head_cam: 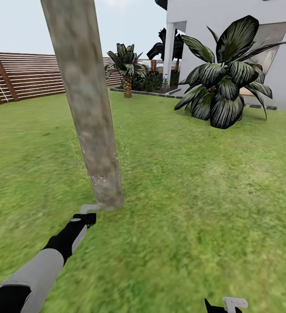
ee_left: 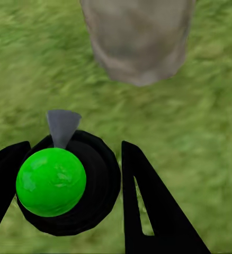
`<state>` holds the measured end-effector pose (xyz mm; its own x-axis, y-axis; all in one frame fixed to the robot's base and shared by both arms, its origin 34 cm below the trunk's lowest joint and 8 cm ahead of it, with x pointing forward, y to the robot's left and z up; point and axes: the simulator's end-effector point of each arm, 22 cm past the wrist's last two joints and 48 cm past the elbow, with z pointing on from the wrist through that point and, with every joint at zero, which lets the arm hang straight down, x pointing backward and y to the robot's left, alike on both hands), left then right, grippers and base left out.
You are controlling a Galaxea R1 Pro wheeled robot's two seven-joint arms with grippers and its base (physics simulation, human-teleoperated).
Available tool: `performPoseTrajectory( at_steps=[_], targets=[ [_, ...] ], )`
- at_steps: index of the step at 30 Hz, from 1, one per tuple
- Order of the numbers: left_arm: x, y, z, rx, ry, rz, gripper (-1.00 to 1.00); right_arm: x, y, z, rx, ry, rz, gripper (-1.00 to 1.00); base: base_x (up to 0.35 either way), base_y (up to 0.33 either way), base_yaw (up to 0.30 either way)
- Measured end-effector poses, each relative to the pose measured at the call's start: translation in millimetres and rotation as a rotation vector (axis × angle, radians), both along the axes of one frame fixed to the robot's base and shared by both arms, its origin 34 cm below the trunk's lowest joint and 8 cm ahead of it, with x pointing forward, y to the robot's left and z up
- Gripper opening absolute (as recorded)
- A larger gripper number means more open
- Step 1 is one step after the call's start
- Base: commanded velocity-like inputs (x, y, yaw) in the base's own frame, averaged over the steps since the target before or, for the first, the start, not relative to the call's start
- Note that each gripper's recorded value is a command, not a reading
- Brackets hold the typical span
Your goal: In the garden, pick up the pesticide atomizer on the floor and spray pesticide onto both trees until each tree trunk is fully covered.
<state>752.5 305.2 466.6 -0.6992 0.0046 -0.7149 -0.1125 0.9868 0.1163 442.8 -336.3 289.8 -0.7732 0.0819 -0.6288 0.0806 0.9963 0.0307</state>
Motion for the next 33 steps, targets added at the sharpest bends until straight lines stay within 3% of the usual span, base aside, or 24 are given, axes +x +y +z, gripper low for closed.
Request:
performPoseTrajectory(
  at_steps=[2,5,11,13,20,23,27,31,33],
  targets=[
    [16.8,-27.5,24.9,-0.023,-0.025,-0.028,-1.00,0.1,-0.2,0.1,0.000,0.000,-0.001,1.00,0.000,0.000,0.000],
    [29.4,-35.3,49.6,-0.032,-0.048,-0.040,-1.00,0.1,-0.2,0.0,0.000,0.000,-0.001,1.00,0.000,0.000,0.000],
    [34.0,20.8,63.9,0.022,-0.060,0.002,-1.00,0.1,-1.2,0.1,-0.001,0.000,-0.002,1.00,0.000,0.000,0.000],
    [31.6,4.9,63.4,0.003,-0.020,-0.011,-1.00,0.3,-1.6,0.3,-0.002,-0.001,-0.002,1.00,0.000,0.000,0.000],
    [49.4,-35.4,121.2,-0.025,-0.064,-0.051,-1.00,0.2,-1.6,0.2,-0.002,-0.001,-0.002,1.00,0.000,0.000,0.000],
    [51.6,-21.1,132.4,-0.004,-0.077,-0.038,-1.00,0.3,-1.6,0.2,-0.002,-0.001,-0.002,1.00,0.000,0.000,0.000],
    [49.7,17.7,135.4,0.046,-0.074,-0.007,-1.00,0.1,-1.4,0.1,-0.001,0.000,-0.002,1.00,0.000,0.000,0.000],
    [49.3,-1.7,132.0,0.011,-0.069,-0.025,-1.00,0.1,-1.6,0.1,-0.002,0.000,-0.002,1.00,0.000,0.000,0.000],
    [41.5,-47.1,120.9,-0.030,-0.005,-0.080,-1.00,0.0,-1.6,0.1,-0.002,0.001,-0.002,1.00,0.000,0.000,0.000]
  ],
)
